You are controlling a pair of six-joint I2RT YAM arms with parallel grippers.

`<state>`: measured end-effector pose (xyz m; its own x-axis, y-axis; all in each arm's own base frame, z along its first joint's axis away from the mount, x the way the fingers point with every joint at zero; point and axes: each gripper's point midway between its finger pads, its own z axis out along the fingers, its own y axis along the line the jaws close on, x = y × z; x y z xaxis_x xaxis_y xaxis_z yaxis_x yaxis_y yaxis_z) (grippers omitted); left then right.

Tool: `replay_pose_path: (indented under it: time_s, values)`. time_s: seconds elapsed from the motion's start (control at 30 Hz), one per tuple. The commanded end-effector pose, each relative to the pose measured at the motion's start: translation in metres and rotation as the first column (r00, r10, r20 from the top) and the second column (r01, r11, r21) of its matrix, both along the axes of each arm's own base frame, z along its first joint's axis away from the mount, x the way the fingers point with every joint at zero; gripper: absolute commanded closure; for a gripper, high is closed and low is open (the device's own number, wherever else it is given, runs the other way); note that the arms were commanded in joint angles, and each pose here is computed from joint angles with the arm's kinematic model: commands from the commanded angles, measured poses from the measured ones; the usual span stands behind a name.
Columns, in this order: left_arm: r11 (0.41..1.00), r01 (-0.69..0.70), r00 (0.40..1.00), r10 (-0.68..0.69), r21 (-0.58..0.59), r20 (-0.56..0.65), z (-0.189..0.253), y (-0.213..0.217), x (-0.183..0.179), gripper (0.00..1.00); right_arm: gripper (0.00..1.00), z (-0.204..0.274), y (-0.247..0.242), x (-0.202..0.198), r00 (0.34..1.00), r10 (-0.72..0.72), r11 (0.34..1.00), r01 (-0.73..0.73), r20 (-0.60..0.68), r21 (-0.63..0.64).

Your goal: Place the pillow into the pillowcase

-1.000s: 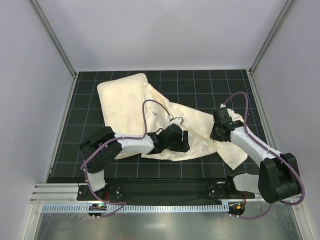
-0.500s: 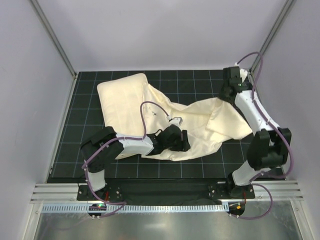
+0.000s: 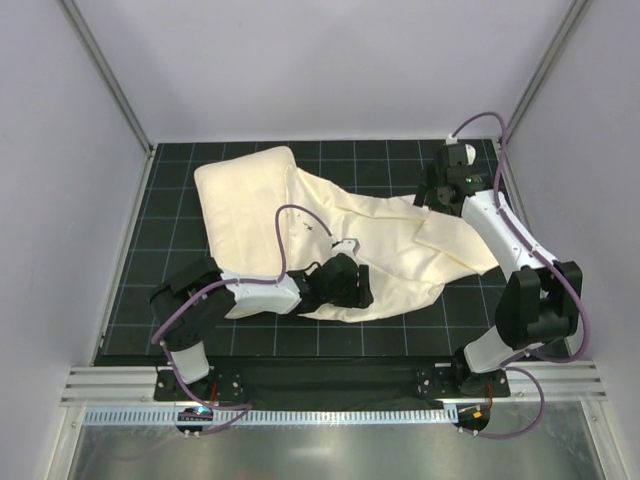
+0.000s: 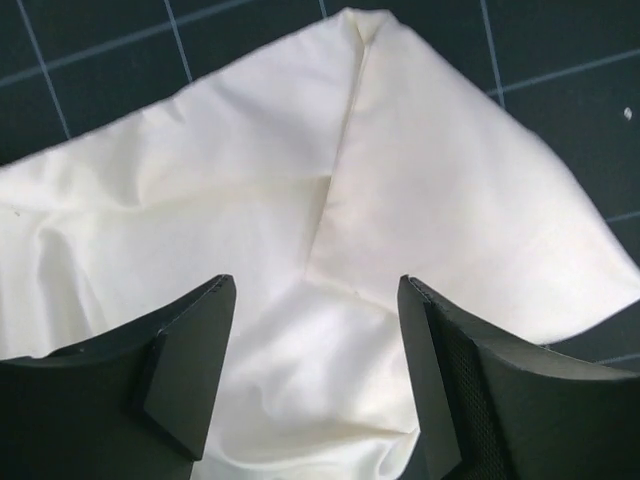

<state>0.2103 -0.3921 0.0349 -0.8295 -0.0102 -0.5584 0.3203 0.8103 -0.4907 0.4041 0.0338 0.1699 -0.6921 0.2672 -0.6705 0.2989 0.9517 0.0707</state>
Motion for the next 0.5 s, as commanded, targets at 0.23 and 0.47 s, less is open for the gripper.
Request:
replay_pose_path:
  time_s: [0.23,0.47]
  values:
    - [0.999,-0.002,1.0,0.002,0.032,0.003,0.012,0.016,0.005,0.37,0.21,-0.087,0.023,-0.027,0.991,0.069,0.998,-0.069,-0.117,0.001]
    - [1.0,-0.002,1.0,0.002,0.0,-0.006,0.015,0.023,0.0,0.38,0.12,-0.117,0.011,-0.022,0.978,0.008,0.994,-0.03,-0.21,-0.101]
